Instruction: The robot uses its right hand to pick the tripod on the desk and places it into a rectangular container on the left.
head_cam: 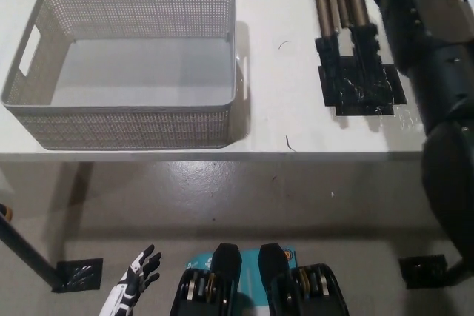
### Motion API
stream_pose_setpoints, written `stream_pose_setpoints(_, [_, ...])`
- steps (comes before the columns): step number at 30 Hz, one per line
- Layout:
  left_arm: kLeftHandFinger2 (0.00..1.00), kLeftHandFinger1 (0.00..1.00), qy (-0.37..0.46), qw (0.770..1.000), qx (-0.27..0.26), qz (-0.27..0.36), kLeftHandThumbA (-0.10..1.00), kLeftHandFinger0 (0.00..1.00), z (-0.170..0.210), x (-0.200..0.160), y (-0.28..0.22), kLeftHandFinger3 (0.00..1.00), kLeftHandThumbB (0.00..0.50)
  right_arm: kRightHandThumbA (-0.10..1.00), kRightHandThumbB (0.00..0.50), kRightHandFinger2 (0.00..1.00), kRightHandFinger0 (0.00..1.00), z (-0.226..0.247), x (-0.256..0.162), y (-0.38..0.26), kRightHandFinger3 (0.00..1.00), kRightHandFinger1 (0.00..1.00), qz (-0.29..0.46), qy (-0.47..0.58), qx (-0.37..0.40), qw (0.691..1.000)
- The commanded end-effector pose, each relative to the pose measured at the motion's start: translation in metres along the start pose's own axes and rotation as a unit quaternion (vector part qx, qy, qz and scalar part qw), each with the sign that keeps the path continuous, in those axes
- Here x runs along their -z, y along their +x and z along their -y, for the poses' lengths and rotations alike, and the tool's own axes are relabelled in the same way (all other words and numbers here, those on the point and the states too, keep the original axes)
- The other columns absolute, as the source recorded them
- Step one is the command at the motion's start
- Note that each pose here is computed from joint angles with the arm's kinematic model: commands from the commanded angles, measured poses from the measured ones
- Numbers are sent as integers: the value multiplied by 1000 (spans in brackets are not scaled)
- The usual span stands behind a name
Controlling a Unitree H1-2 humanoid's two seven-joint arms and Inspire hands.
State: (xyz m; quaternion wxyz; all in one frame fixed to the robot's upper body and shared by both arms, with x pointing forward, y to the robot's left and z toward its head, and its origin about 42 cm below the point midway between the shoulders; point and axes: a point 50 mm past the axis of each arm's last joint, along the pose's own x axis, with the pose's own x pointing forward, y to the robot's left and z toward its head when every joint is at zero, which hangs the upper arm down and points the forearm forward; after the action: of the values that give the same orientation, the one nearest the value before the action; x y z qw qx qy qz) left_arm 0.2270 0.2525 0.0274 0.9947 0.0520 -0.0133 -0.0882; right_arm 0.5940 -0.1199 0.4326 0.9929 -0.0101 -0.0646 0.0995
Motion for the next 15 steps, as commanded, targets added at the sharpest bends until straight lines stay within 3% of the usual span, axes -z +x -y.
stream_pose_setpoints(1, [1000,1000,15,999,19,30,1000,1000,-4,-6,-4,1000,186,-100,147,840,4,-56,-98,-1,869,473,117,-87,-69,987])
stream_pose_setpoints(5, [1000,1000,21,999,23,28,1000,1000,-4,-4,-3,1000,176,-100,175,818,0,-93,-89,-2,801,483,119,-164,-90,975])
stream_pose_setpoints(11, [1000,1000,22,999,28,26,1000,1000,-2,-6,-1,1000,204,-100,184,741,0,-141,-61,-4,744,454,114,-277,-112,948])
stream_pose_setpoints(15, [1000,1000,24,999,34,32,1000,1000,-2,-7,3,1000,245,-100,194,703,0,-164,-40,-7,708,345,116,-322,-131,930])
